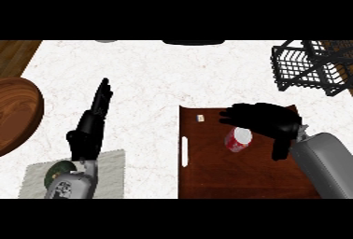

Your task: Pick the can from the tray and place it in the tiered basket

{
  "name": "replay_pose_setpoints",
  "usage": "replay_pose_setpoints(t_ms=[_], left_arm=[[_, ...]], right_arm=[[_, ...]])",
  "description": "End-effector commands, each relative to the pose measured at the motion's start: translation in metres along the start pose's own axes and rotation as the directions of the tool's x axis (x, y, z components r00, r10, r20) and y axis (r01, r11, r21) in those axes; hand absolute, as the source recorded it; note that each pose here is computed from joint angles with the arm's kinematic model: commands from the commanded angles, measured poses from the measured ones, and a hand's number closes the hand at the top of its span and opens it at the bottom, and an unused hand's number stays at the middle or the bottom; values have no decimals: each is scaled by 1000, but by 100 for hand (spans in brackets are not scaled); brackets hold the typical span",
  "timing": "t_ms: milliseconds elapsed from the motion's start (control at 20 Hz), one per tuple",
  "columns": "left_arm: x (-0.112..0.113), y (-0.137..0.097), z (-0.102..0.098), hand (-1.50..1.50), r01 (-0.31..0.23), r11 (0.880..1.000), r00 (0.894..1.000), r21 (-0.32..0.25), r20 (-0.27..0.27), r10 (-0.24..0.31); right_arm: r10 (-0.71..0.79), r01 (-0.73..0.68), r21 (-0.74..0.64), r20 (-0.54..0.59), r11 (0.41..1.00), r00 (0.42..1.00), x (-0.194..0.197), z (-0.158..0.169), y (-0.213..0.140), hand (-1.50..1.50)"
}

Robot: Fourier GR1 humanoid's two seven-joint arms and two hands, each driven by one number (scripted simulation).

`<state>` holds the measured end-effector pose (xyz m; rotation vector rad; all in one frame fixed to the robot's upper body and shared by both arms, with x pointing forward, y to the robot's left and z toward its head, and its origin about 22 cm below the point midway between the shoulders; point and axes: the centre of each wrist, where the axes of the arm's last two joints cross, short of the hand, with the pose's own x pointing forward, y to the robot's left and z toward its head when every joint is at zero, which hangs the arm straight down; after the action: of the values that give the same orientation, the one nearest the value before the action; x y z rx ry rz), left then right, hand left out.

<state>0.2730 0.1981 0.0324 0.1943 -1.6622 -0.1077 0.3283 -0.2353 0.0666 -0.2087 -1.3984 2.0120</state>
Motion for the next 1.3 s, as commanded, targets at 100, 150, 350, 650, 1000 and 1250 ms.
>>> replay_pose_setpoints(t_ms=[100, 150, 350, 650, 1000, 1250], left_arm=[[-17, 1, -2, 0, 13, 1000, 1000, 16, 2, -13], [-22, 1, -2, 0, 4, 1000, 1000, -14, 13, -4], [-22, 21, -2, 0, -13, 1000, 1000, -7, -8, 13], [-5, -8, 10, 0, 2, 1000, 1000, 4, -7, -1], [-2, -5, -4, 0, 1, 1000, 1000, 5, -1, -1], [-7, 7, 2, 0, -4, 1000, 1000, 5, -8, 4]], right_arm=[[-43, 43, 22, 17, 999, 999, -3, -4, -12, -150], [-45, 45, 37, 19, 998, 999, -14, -8, 5, -150], [-43, 42, 23, 33, 999, 999, -3, -11, 18, -150], [-81, 80, 20, 39, 997, 996, -15, -13, 17, -150], [-82, 87, -102, 45, 991, 996, -3, -34, 35, 150], [53, -37, -194, 81, 980, 995, 5, -52, 50, 150]])
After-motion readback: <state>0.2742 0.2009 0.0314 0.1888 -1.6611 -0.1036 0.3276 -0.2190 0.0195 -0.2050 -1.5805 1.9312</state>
